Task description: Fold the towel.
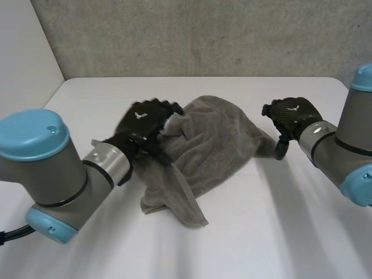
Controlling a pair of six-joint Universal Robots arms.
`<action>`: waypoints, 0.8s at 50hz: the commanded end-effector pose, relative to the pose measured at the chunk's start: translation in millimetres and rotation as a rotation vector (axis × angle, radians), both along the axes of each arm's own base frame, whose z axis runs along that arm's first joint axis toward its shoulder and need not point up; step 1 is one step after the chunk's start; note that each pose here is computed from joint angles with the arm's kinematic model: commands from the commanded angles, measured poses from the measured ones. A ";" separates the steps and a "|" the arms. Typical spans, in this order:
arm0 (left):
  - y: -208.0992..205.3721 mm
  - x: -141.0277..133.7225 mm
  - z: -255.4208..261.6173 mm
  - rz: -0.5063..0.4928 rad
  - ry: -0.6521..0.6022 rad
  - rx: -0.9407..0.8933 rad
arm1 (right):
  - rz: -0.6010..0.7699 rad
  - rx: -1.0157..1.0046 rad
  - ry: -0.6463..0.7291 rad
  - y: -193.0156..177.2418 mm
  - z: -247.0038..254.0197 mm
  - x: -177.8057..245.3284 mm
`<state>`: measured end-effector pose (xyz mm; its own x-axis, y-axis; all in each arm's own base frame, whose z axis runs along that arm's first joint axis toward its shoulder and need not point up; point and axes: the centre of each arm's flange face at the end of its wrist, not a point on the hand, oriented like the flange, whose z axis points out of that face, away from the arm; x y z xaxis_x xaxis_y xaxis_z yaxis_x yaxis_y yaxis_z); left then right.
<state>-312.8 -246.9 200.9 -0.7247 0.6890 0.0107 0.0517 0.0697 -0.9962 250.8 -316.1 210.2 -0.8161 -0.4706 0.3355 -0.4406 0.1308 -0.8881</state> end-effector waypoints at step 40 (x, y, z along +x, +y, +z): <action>4.7 -25.6 -51.8 -0.041 -0.621 -0.161 | -0.016 0.066 0.079 -22.3 -62.4 -11.9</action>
